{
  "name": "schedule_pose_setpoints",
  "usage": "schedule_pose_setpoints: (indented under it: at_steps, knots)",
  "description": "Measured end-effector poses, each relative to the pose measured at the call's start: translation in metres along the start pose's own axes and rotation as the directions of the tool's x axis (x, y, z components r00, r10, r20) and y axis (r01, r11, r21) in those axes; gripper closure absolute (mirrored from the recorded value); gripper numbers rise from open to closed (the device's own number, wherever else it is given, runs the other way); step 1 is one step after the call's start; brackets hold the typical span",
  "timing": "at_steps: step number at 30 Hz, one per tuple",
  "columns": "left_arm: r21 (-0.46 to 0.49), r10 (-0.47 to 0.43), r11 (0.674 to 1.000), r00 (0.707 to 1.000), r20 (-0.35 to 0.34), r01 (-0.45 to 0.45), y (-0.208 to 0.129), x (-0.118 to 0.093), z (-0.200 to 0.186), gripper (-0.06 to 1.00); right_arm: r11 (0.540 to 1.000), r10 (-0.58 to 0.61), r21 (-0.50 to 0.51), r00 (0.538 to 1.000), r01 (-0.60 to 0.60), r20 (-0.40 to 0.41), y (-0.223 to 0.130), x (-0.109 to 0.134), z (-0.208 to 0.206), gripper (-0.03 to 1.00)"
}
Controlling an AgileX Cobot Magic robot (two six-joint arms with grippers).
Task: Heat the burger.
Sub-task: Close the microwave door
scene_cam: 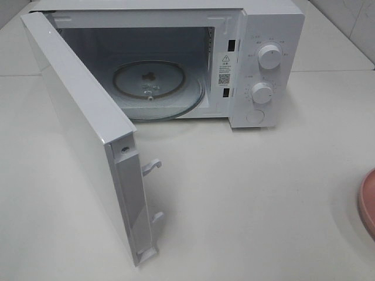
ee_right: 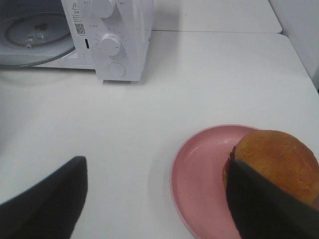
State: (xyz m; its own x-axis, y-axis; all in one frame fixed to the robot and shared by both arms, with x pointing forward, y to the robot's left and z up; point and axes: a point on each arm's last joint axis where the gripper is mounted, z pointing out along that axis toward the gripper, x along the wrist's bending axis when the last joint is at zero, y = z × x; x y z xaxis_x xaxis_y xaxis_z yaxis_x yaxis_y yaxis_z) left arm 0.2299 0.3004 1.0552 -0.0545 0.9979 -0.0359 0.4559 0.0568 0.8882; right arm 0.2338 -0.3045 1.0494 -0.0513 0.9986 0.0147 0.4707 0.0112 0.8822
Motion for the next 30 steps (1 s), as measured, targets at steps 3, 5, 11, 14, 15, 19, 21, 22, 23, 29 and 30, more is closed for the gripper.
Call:
schedule_pose_setpoints:
  at_steps: [3, 5, 11, 14, 15, 19, 21, 22, 23, 29, 30]
  knots:
    - [0.0, 0.0, 1.0, 1.0, 0.0, 0.0, 0.0, 0.0, 0.0, -0.05, 1.0, 0.001, 0.0, 1.0, -0.001, -0.002, -0.0002, 0.0002, 0.0005, 0.2]
    - [0.0, 0.0, 1.0, 1.0, 0.0, 0.0, 0.0, 0.0, 0.0, -0.05, 1.0, 0.001, 0.0, 1.0, -0.001, -0.002, -0.0002, 0.0002, 0.0005, 0.2]
    - [0.0, 0.0, 1.0, 1.0, 0.0, 0.0, 0.0, 0.0, 0.0, -0.05, 1.0, 0.001, 0.0, 1.0, -0.001, -0.002, -0.0002, 0.0002, 0.0005, 0.21]
    - [0.0, 0.0, 1.0, 1.0, 0.0, 0.0, 0.0, 0.0, 0.0, -0.05, 1.0, 0.001, 0.0, 1.0, -0.001, -0.002, -0.0002, 0.0002, 0.0005, 0.21]
    - [0.0, 0.0, 1.0, 1.0, 0.0, 0.0, 0.0, 0.0, 0.0, -0.05, 1.0, 0.001, 0.0, 1.0, -0.001, -0.002, -0.0002, 0.0002, 0.0005, 0.21]
    - [0.0, 0.0, 1.0, 1.0, 0.0, 0.0, 0.0, 0.0, 0.0, -0.05, 1.0, 0.001, 0.0, 1.0, -0.001, -0.002, -0.0002, 0.0002, 0.0005, 0.21]
    - [0.0, 0.0, 1.0, 1.0, 0.0, 0.0, 0.0, 0.0, 0.0, -0.05, 1.0, 0.001, 0.0, 1.0, -0.001, -0.002, -0.0002, 0.0002, 0.0005, 0.21]
    - [0.0, 0.0, 1.0, 1.0, 0.0, 0.0, 0.0, 0.0, 0.0, -0.05, 1.0, 0.001, 0.0, 1.0, -0.001, -0.002, -0.0002, 0.0002, 0.0005, 0.21]
    - [0.0, 0.0, 1.0, 1.0, 0.0, 0.0, 0.0, 0.0, 0.0, -0.05, 1.0, 0.001, 0.0, 1.0, -0.001, -0.002, -0.0002, 0.0002, 0.0005, 0.21]
    - [0.0, 0.0, 1.0, 1.0, 0.0, 0.0, 0.0, 0.0, 0.0, -0.05, 1.0, 0.001, 0.0, 1.0, -0.001, -0.002, -0.0002, 0.0002, 0.0005, 0.21]
    - [0.0, 0.0, 1.0, 1.0, 0.0, 0.0, 0.0, 0.0, 0.0, -0.05, 1.0, 0.001, 0.0, 1.0, -0.001, -0.002, -0.0002, 0.0002, 0.0005, 0.21]
